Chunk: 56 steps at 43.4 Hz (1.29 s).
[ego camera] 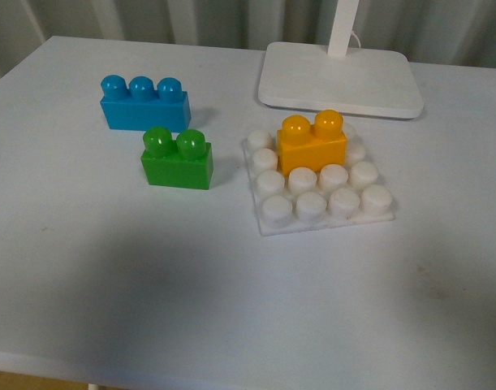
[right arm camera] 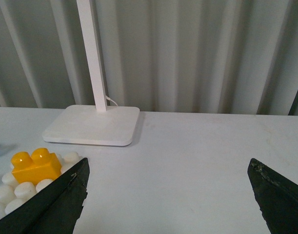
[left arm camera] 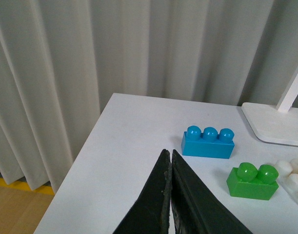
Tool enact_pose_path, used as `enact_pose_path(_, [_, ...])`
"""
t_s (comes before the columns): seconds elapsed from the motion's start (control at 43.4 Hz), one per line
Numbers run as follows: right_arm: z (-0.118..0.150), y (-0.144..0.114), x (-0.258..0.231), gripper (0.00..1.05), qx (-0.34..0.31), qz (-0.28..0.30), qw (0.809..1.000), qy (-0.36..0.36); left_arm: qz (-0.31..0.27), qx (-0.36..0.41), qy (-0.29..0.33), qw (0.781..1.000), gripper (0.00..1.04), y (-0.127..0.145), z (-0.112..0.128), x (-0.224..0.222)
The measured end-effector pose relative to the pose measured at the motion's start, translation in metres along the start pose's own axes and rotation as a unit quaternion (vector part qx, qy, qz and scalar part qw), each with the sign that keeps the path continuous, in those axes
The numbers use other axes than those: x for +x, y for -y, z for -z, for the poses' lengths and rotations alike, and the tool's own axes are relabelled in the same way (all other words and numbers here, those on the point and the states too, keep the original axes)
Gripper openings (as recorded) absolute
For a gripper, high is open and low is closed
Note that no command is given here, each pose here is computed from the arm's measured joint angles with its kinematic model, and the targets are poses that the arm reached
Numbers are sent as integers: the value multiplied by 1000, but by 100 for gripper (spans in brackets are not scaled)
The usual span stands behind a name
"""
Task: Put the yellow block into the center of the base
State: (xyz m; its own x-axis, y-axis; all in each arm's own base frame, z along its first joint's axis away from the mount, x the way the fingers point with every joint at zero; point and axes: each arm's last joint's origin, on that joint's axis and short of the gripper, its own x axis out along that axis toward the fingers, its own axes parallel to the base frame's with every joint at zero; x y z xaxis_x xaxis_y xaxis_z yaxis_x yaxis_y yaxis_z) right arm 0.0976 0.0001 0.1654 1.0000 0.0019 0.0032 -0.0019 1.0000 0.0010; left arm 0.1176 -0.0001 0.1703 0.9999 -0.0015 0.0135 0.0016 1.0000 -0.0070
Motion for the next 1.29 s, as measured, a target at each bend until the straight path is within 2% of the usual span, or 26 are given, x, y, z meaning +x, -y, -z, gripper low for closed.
enact_pose_path(0.438, [0,0,0,95,0,0,1000,0,0,0,0,1000,4,0,0,-10])
enact_pose_path(0.484, [0,0,0,95,0,0,1000,0,0,0,-16,1000,4,0,4,-16])
enact_pose_path(0.899, [0,0,0,95,0,0,1000,0,0,0,-3,1000,4,0,3,-20])
enact_pose_path(1.106, [0,0,0,95,0,0,1000,0,0,0,-3,1000,38,0,3,-20])
enact_pose_path(1.221, [0,0,0,95,0,0,1000,0,0,0,-3,1000,63,0,3,-20])
enact_pose_path(1.29, [0,0,0,95,0,0,1000,0,0,0,-3,1000,74,0,3,-20])
